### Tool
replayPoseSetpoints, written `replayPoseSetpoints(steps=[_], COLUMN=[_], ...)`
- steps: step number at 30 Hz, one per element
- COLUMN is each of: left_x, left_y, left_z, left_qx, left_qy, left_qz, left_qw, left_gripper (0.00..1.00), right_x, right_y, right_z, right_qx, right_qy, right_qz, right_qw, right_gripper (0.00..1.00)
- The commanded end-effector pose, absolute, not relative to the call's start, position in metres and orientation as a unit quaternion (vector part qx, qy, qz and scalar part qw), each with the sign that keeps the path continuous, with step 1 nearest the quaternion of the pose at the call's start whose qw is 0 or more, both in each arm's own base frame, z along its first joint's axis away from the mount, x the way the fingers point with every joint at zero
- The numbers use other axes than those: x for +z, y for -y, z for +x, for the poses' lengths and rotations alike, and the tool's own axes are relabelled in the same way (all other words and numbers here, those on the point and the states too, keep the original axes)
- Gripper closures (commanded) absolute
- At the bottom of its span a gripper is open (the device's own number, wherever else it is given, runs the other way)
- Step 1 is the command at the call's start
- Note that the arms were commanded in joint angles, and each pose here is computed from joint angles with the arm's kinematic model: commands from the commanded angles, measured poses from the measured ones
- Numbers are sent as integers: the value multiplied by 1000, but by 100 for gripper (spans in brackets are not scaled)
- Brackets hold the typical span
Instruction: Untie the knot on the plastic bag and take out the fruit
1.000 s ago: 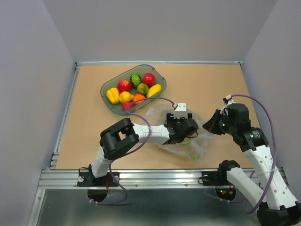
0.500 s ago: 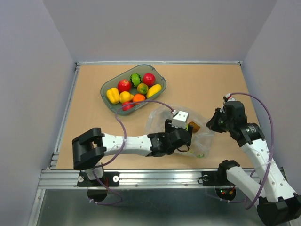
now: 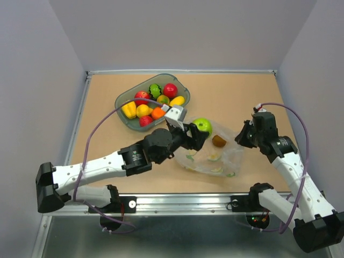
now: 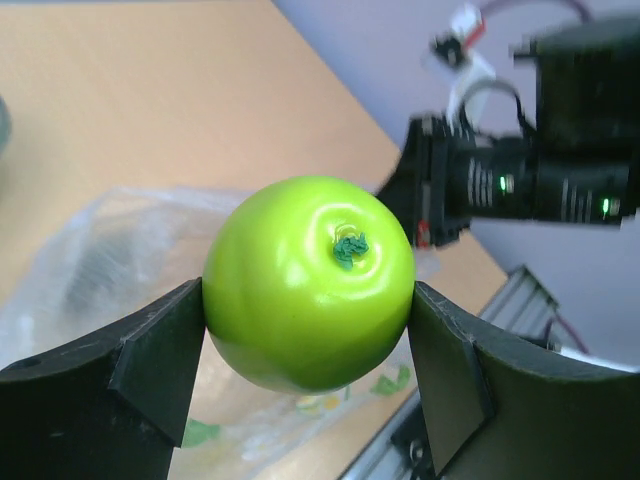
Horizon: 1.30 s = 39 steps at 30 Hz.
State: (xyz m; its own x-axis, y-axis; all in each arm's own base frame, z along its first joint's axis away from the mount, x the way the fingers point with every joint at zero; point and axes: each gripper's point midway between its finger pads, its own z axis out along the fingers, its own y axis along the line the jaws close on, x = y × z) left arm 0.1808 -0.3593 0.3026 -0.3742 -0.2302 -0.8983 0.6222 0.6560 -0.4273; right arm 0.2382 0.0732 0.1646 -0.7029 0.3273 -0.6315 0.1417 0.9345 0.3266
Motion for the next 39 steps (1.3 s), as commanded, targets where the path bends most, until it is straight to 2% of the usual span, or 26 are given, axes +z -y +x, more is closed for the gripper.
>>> replayPoseSetpoints(steps=[1,8,13,18,22,24,25,27,32,39], left_x=[354,331,302,271,240,233,230,225,233,242], left_y=[325,238,190,156,148,153,157,157,153,153], left_z=[217,311,375,434,474,480,486,487,479,457], left_qx=[-396,-264,-206,-149,-121,-123,-127,-125,-128,-143], left_qy=[-699,-738,-754,-776,-798,-805,-808,-815,-813,-809], left_qz=[99,11,-20,-44,-54,-49,-47,-53,-64,-50], left_qw=[586,621,624,611,587,579,574,563,565,568], left_gripper=[78,78,76,68,58,41,29,21,9,2], right_x=[163,165,171,173,179,183,184,187,193,196], right_y=[-71,-71,-75,-77,-83,-89,-91,-92,-93,-95], right_z=[249,253,253,250,247,245,244,243,240,239], right_qx=[124,126,139,150,170,186,191,196,205,208], right_qy=[-904,-900,-895,-892,-889,-888,-887,-885,-881,-882], right_qz=[141,150,150,155,151,143,141,142,141,128], right_qw=[385,391,396,397,398,396,395,398,402,403], right_gripper=[99,99,100,100,100,99,99,99,99,99])
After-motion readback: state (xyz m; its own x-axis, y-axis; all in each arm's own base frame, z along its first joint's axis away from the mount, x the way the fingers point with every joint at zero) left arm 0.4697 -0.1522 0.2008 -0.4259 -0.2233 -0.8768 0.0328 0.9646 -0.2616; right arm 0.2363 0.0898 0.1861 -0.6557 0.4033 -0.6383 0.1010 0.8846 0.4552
